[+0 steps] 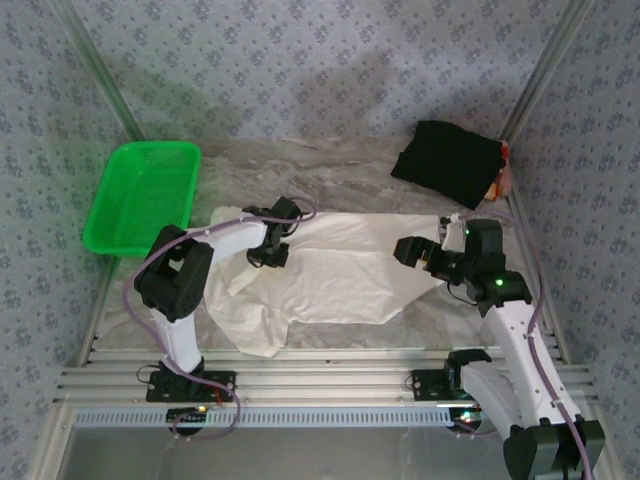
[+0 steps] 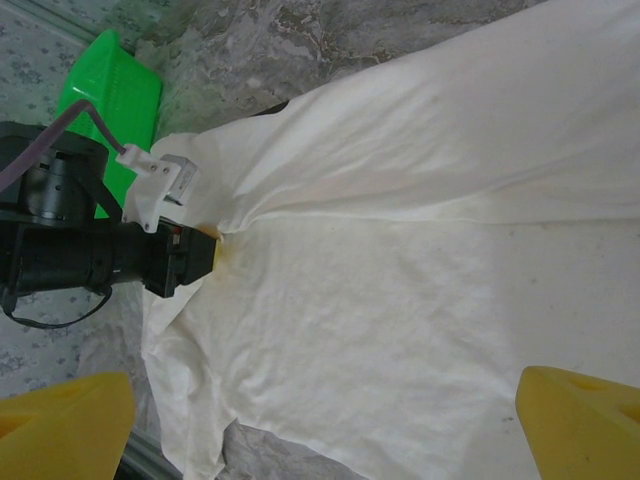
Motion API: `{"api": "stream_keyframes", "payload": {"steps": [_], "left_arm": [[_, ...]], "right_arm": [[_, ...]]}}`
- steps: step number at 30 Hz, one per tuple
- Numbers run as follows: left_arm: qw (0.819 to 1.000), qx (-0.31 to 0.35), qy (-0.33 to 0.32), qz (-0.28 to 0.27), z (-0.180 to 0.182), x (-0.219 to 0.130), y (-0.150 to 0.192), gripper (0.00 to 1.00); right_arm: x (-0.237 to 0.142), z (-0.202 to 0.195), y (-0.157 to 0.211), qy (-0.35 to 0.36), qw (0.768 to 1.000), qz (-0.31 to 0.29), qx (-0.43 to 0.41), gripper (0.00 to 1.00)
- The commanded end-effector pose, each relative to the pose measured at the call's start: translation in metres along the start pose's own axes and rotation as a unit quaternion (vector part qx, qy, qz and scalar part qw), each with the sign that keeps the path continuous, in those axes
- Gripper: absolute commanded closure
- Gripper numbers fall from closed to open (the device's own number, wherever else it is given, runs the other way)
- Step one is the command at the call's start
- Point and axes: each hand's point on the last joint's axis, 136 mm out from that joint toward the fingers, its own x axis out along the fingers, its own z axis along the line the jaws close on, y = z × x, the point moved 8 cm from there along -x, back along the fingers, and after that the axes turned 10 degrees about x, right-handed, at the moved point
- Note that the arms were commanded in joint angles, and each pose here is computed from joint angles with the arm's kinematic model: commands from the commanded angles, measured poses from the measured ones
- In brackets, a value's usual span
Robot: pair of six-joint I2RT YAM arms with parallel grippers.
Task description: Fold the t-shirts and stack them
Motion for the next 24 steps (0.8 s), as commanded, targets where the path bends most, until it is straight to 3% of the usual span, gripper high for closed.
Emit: {"api": "stream_keyframes", "payload": {"steps": [1,12,24], "left_arm": [[1.000,-0.004,0.011,-0.013,0.001,-0.017,0.000,0.91],[0.994,-0.050,0.093,-0.025,-0.010,-0.051,0.007,0.96],[0.981,-0.066,0.179,0.020,-0.045,-0.043,0.012,0.97]], "right_arm": [[0.002,0.005,0.001,-0.024,1.000,0.006,0.000,0.00],[0.008,0.005,0.005,-0.023,1.000,0.014,-0.003,0.00],[0.019,0.008,0.012,-0.022,0.999,0.044,-0.022,0.00]]}}
